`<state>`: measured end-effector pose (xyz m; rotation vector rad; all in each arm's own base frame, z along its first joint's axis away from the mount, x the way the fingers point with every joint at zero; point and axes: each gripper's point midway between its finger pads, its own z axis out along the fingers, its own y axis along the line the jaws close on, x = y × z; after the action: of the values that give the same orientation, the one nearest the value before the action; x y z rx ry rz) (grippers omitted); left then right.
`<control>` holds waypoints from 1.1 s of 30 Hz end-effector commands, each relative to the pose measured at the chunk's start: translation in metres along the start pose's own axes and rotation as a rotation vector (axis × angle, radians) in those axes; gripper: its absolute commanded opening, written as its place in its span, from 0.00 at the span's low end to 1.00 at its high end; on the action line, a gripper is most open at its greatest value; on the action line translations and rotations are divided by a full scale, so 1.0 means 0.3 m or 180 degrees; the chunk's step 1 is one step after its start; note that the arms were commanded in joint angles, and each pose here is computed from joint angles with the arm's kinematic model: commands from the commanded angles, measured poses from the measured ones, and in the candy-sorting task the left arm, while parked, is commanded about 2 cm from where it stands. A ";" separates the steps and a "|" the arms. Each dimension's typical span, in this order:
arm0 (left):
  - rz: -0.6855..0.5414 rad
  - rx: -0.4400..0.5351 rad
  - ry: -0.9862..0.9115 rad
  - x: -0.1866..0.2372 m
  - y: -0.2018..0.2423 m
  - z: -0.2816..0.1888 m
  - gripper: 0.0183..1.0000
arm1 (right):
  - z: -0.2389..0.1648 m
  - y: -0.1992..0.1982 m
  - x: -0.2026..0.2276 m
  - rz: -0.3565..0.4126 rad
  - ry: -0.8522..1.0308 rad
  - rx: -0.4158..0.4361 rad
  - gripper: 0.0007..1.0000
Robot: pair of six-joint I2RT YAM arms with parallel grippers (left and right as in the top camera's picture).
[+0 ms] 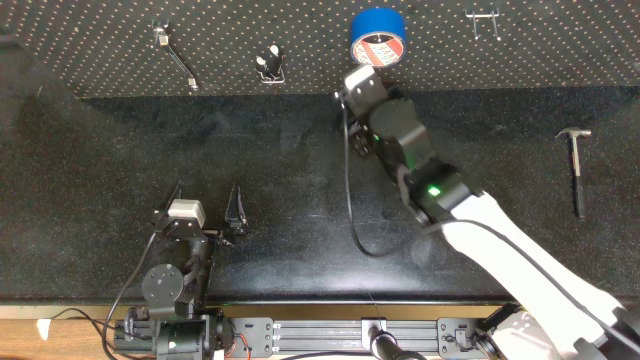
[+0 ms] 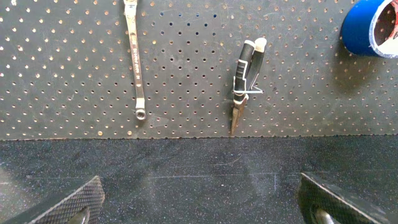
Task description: Place Tools Onto Pegboard
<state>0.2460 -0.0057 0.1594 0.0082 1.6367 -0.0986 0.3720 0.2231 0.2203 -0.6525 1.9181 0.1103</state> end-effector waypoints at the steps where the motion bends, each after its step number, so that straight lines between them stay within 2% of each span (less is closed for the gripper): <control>1: 0.0007 0.0049 -0.0001 0.001 -0.008 -0.002 1.00 | -0.169 0.039 0.047 0.0524 0.0284 -0.0652 0.99; 2: 0.0007 0.0049 -0.0001 0.001 -0.008 -0.002 1.00 | -0.204 0.041 0.089 0.0793 0.0475 -0.0822 1.00; 4: 0.0007 0.0049 -0.0001 0.001 -0.008 -0.002 1.00 | -0.265 -0.015 0.195 0.1146 0.0865 -0.0948 1.00; 5: 0.0007 0.0049 -0.0001 0.001 -0.008 -0.002 1.00 | -0.292 -0.071 0.275 0.1356 0.1145 -0.0815 1.00; 7: 0.0007 0.0049 -0.0001 0.001 -0.008 -0.002 1.00 | -0.336 -0.156 0.390 0.1569 0.1512 -0.0583 1.00; 8: 0.0007 0.0049 -0.0001 0.001 -0.008 -0.002 1.00 | -0.364 -0.206 0.445 0.1600 0.1656 -0.0468 1.00; 13: 0.0007 0.0049 -0.0001 0.001 -0.008 -0.002 1.00 | -0.475 -0.402 0.615 0.1415 0.1983 -0.0121 1.00; 17: 0.0007 0.0049 -0.0001 0.001 -0.008 -0.002 1.00 | -0.546 -0.541 0.755 0.1626 0.2437 0.0501 1.00; 19: 0.0007 0.0049 -0.0001 0.001 -0.008 -0.002 1.00 | -0.568 -0.578 0.811 0.1700 0.2633 0.0661 1.00; 27: 0.0007 0.0049 -0.0001 0.001 -0.008 -0.002 1.00 | -0.587 -0.720 0.983 0.1904 0.2866 0.0879 1.00; 33: 0.0007 0.0049 -0.0001 0.001 -0.008 -0.002 1.00 | -0.603 -0.766 1.104 0.1902 0.3032 0.0785 1.00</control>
<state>0.2460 -0.0057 0.1593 0.0082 1.6371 -0.0987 0.2411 -0.1563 0.0713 0.1667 2.9069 -0.0793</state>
